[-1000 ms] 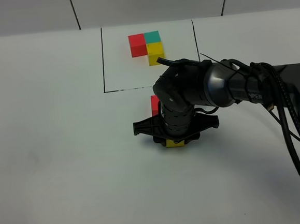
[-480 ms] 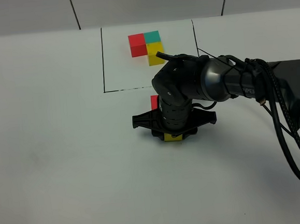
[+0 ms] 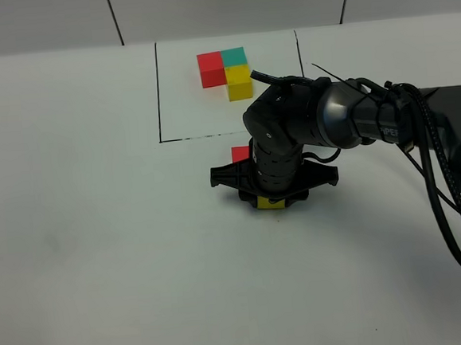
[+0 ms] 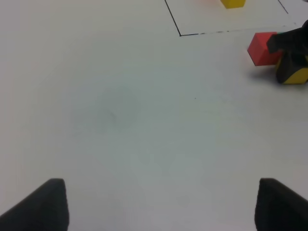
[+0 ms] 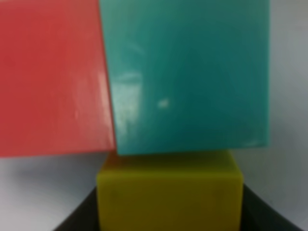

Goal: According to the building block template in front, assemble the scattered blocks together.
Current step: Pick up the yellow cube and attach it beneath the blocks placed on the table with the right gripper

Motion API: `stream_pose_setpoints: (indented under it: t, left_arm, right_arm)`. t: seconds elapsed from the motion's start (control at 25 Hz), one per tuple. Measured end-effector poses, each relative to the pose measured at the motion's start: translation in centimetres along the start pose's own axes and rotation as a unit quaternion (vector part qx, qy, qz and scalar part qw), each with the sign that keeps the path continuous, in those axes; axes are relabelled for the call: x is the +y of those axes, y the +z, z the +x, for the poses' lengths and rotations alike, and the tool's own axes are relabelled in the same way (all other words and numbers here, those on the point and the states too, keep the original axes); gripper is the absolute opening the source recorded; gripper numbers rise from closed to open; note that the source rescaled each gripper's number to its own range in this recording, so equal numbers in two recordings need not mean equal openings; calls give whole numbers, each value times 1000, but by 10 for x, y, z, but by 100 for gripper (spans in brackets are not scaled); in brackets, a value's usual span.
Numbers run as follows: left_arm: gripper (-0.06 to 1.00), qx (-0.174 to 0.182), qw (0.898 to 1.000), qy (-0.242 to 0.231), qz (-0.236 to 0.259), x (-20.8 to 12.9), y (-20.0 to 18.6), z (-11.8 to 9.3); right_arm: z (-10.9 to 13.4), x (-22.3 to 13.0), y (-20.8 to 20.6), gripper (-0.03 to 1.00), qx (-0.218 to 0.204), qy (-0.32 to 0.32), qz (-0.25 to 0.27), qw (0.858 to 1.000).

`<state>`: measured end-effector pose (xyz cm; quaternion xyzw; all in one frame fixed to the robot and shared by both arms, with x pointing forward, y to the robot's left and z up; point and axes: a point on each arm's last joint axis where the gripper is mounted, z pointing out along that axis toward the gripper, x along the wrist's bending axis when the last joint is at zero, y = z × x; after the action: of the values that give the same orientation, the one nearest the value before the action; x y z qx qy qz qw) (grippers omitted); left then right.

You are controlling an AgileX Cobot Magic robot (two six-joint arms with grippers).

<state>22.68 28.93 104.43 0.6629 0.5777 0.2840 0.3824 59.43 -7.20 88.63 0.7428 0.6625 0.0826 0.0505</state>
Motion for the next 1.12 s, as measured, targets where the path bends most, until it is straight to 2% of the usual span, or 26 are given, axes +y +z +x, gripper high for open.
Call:
stream_pose_setpoints:
  t: [1.12]
  left_arm:
    - [74,0,1000,0,0,0,0,0]
  right_arm:
    - [-2,0,1,1,-12,-13,-1,1000]
